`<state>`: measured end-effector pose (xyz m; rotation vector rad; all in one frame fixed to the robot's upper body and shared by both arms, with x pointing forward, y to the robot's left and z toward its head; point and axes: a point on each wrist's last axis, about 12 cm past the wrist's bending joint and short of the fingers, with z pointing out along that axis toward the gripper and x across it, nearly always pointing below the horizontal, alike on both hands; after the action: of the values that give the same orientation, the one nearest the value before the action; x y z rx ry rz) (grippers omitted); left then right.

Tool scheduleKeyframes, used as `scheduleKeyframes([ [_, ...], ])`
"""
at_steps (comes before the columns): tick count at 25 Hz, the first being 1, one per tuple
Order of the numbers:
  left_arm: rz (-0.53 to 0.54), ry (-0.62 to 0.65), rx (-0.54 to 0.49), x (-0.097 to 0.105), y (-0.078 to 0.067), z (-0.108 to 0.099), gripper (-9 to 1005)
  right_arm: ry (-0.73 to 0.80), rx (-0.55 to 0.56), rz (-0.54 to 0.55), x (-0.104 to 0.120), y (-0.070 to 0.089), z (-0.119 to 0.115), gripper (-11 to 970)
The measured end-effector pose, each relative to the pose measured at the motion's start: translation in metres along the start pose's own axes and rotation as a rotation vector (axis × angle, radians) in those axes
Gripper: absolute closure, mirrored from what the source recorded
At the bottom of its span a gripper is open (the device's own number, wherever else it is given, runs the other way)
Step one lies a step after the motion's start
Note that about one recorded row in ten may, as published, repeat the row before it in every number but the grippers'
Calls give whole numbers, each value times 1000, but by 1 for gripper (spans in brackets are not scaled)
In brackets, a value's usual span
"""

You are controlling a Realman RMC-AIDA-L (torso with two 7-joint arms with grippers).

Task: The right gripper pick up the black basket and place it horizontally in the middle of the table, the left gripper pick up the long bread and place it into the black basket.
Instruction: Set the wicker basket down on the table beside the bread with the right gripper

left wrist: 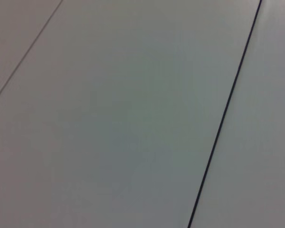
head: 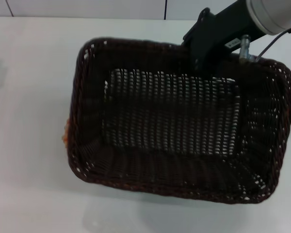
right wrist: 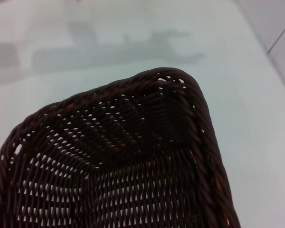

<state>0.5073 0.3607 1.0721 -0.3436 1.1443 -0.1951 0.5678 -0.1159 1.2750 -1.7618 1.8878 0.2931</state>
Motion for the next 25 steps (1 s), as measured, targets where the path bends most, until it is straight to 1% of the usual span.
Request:
scheduleKeyframes([
  [1, -1, -3, -4, 0, 0, 0, 162, 0, 0, 0, 0, 0, 0, 812],
  [3, -6, -11, -18, -1, 2, 1, 163, 65, -21, -18, -2, -2, 7, 812],
  [4, -6, -11, -18, -1, 2, 1, 163, 65, -21, -18, -2, -2, 7, 812],
  [5, -9, -15, -27, -1, 3, 0, 163, 109, -35, -41, -4, -2, 13, 813],
  [8, -17, -20, -39, -1, 3, 0, 164, 157, -44, -65, -7, -3, 19, 813],
  [14, -20, -24, -37, -1, 2, 1, 166, 182, -64, -78, -12, -3, 26, 813],
  [25, -37, -22, -38, -1, 3, -2, 169, 202, -86, -92, -16, 3, 45, 812],
])
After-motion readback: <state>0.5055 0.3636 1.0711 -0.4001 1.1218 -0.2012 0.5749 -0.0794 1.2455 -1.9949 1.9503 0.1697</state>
